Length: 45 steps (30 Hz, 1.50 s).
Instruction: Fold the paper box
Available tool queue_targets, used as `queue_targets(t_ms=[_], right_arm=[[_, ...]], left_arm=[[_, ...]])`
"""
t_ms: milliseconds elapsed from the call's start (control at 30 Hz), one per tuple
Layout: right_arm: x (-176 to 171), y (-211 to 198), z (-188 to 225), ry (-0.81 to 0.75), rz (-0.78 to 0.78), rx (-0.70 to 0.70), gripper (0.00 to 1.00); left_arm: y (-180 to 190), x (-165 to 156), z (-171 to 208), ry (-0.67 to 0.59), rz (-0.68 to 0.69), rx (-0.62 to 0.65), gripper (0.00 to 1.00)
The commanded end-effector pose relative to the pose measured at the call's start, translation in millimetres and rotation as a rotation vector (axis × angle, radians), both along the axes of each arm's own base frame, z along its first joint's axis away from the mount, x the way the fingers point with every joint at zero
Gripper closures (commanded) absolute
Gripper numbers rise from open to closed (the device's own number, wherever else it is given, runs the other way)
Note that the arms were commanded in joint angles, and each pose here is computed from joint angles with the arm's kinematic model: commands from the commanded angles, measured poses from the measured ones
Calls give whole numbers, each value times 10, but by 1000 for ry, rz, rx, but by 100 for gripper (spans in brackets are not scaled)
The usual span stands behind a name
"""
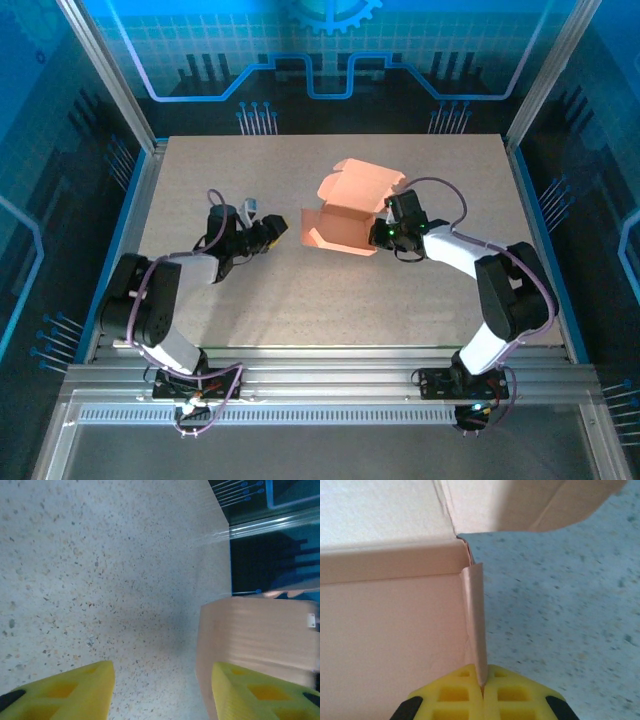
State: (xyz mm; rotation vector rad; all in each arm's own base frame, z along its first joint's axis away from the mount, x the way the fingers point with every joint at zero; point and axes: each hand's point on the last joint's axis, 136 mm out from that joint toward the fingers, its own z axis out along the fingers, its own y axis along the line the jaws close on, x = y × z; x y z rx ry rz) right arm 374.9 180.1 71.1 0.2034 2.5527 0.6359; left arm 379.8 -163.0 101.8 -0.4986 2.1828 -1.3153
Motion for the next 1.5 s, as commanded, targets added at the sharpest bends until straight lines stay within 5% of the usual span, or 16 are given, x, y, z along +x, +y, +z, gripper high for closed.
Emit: queue_targets(t_ms=[0, 767, 1067, 1467], right_arm=[[52, 100, 181, -38, 18, 97, 100], [33, 161, -2, 10, 15, -12, 100], [21, 190, 0, 10, 22, -19, 100], [-4, 78, -5, 9, 15, -246, 100]], left_arm=[[-207, 53, 286, -85, -58, -150, 48], [-597, -55, 454, -112, -171, -120, 51], [-745, -85, 439, -97, -214, -117, 62], [-782, -148, 234, -7, -247, 13, 62]])
